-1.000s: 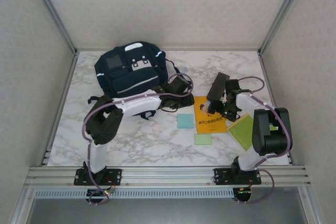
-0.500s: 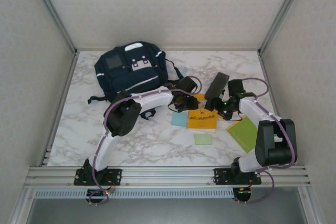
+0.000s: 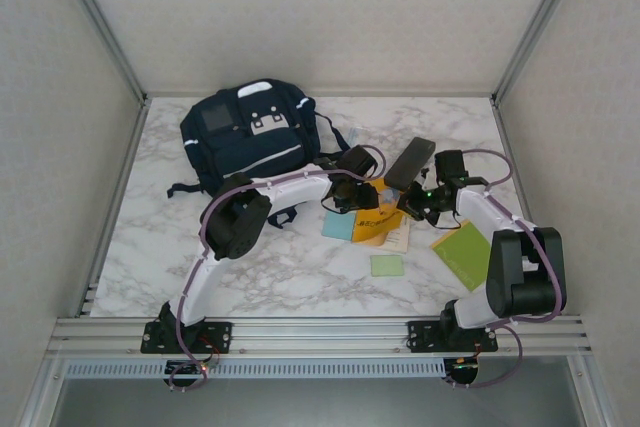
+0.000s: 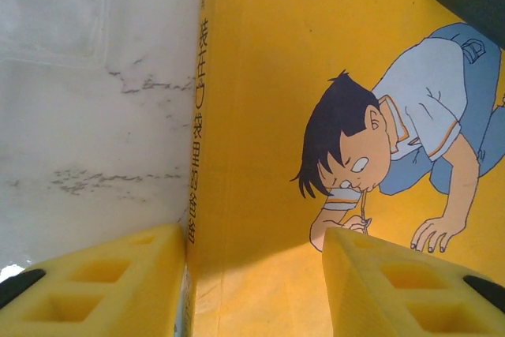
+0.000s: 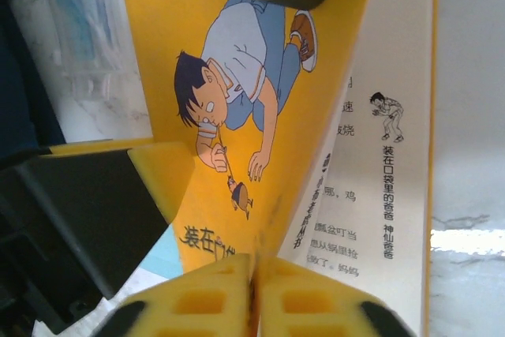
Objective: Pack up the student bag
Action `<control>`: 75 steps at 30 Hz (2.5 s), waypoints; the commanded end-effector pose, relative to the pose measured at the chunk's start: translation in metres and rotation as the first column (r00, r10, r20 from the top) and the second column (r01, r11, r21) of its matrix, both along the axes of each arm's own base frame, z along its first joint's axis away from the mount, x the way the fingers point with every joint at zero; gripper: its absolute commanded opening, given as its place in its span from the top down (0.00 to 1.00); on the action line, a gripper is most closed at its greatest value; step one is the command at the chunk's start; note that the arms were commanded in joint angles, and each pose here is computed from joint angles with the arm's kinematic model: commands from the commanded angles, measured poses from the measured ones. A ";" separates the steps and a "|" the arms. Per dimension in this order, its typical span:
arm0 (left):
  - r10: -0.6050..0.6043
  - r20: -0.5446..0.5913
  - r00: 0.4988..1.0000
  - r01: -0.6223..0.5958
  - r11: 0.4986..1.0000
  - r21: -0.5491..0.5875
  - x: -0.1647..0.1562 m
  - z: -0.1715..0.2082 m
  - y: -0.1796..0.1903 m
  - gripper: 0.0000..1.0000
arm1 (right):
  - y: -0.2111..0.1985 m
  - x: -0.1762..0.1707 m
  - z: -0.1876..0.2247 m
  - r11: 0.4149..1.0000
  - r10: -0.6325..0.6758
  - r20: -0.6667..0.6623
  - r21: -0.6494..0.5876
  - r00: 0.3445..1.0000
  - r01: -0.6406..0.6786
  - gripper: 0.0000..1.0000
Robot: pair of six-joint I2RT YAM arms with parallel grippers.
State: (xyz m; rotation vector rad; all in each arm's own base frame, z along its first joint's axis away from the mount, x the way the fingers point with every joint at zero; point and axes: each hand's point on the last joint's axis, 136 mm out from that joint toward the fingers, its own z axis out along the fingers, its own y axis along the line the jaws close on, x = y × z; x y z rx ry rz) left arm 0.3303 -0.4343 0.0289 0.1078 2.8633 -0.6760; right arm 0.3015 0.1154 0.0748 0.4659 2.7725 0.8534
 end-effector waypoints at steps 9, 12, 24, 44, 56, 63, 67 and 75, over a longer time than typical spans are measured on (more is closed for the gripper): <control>0.066 -0.017 0.998 -0.068 0.981 -0.183 0.019 0.043 0.012 0.38 | 0.017 0.010 0.047 0.992 -0.008 0.033 0.125 0.999 0.004 1.00; 0.094 -0.044 0.995 -0.103 0.951 -0.291 0.026 0.046 0.006 0.37 | 0.024 0.017 0.066 0.984 -0.010 0.059 0.177 0.998 -0.001 1.00; 0.162 -0.121 0.979 -0.202 0.805 -0.558 0.029 0.053 -0.023 0.36 | 0.034 0.023 0.100 0.943 -0.024 0.119 0.333 0.993 -0.017 1.00; 0.158 -0.180 0.971 -0.240 0.673 -0.700 0.028 0.057 -0.046 0.37 | 0.022 0.040 0.148 0.832 -0.111 0.215 0.554 0.970 -0.028 1.00; 0.148 -0.215 0.965 -0.258 0.673 -0.694 0.025 0.048 -0.043 0.38 | 0.014 0.026 0.102 0.830 -0.136 0.138 0.556 0.981 0.037 1.00; 0.140 -0.208 0.968 -0.247 0.667 -0.703 0.025 0.055 -0.045 0.53 | -0.007 0.002 0.048 0.852 -0.184 0.046 0.506 0.982 0.136 1.00; 0.134 -0.205 0.970 -0.241 0.665 -0.707 0.025 0.058 -0.048 0.61 | -0.017 -0.006 0.027 0.884 -0.185 0.019 0.440 0.982 0.158 1.00; 0.125 -0.199 0.972 -0.231 0.672 -0.704 0.025 0.061 -0.051 0.77 | -0.031 -0.016 0.005 0.935 -0.188 -0.022 0.301 0.982 0.186 0.87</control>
